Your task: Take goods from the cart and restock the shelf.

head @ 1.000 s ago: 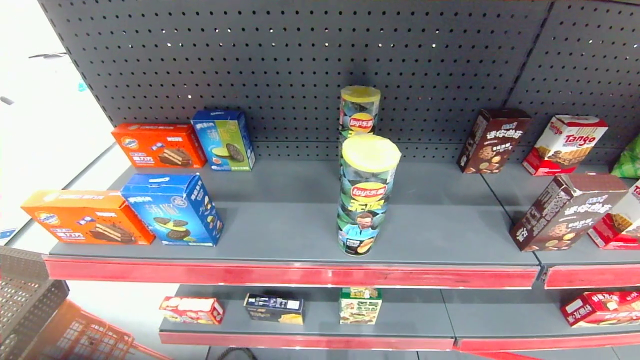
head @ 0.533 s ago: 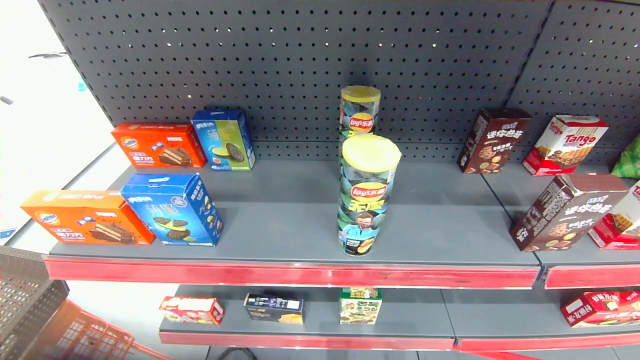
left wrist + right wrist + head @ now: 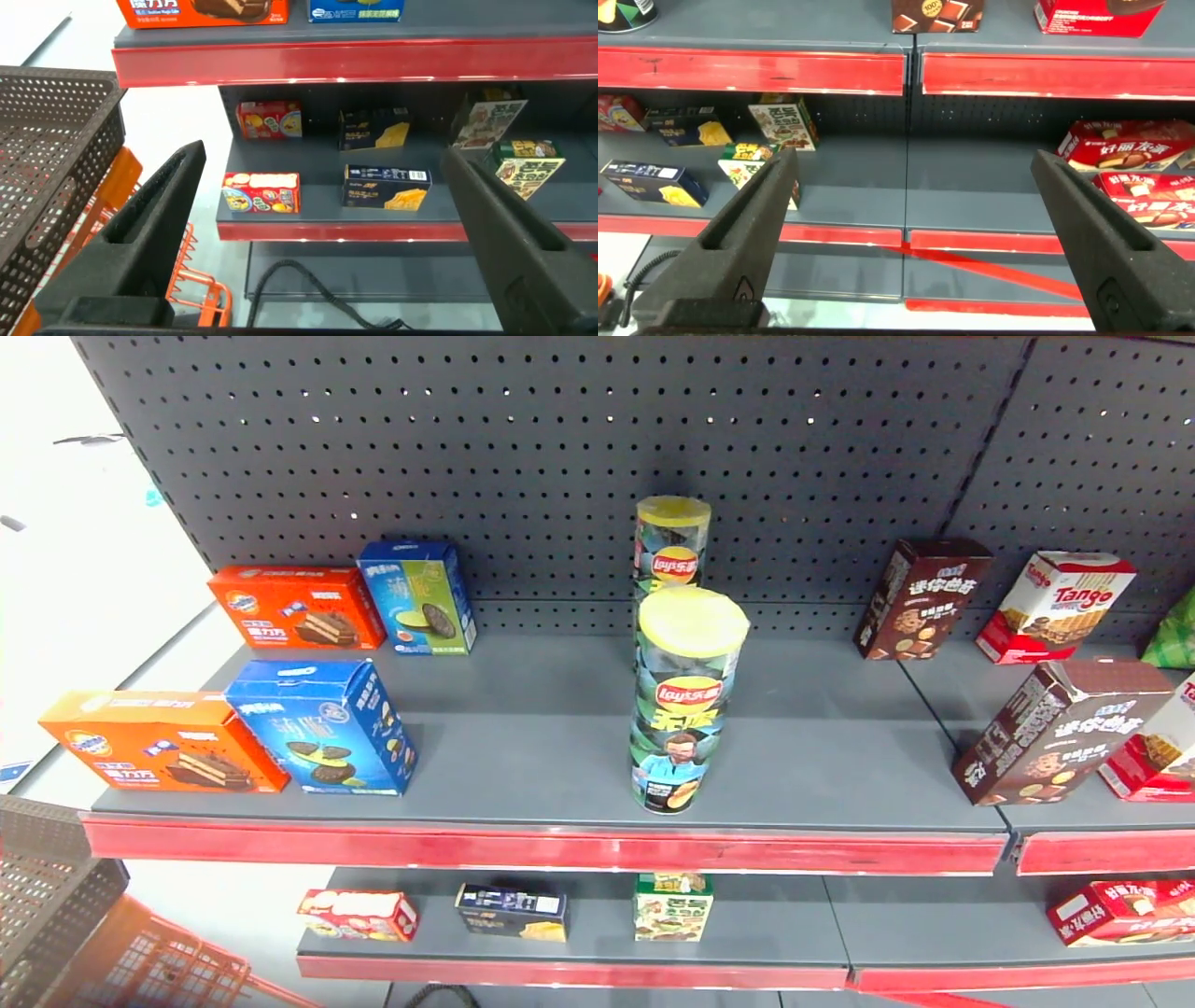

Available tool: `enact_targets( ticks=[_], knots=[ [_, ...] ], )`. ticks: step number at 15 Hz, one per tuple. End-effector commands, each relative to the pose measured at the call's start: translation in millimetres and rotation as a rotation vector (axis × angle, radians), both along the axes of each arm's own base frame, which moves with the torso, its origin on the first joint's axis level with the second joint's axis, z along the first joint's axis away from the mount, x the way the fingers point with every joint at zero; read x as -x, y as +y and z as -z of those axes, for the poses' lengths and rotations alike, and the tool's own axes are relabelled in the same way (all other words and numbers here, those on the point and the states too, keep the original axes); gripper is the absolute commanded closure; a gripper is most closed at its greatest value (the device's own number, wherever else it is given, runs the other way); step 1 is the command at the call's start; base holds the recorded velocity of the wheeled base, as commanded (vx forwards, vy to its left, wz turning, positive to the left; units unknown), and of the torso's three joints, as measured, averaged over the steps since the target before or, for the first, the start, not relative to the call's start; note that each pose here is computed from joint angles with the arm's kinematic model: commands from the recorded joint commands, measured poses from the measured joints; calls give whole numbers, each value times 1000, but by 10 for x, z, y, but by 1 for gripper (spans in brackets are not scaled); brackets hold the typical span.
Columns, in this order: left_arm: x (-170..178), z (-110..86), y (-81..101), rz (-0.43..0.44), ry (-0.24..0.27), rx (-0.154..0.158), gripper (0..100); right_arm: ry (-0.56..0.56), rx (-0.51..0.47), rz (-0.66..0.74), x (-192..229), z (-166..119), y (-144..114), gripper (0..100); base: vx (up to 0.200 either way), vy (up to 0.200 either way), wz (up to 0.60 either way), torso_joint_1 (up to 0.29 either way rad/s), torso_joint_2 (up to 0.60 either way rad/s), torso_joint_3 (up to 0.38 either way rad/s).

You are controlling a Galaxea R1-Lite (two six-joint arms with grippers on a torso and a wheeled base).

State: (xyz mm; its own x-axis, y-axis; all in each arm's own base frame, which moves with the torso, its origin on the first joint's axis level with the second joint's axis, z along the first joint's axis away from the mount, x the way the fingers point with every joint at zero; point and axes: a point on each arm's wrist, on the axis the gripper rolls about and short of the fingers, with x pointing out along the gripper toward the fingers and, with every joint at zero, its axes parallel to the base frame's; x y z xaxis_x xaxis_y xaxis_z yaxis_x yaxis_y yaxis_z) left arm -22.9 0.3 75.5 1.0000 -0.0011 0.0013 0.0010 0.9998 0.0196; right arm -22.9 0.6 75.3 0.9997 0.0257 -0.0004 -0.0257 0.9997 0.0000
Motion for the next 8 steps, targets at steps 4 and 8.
enact_targets(
  ticks=[4, 8],
  knots=[
    [-1, 0, 0, -1, 1, 0, 0, 1, 0, -2, -1, 0, 0, 0, 0, 0, 0, 0, 0, 0],
    [-1, -2, 0, -1, 0, 0, 0, 1, 0, -2, -1, 0, 0, 0, 0, 0, 0, 0, 0, 0]
  ],
)
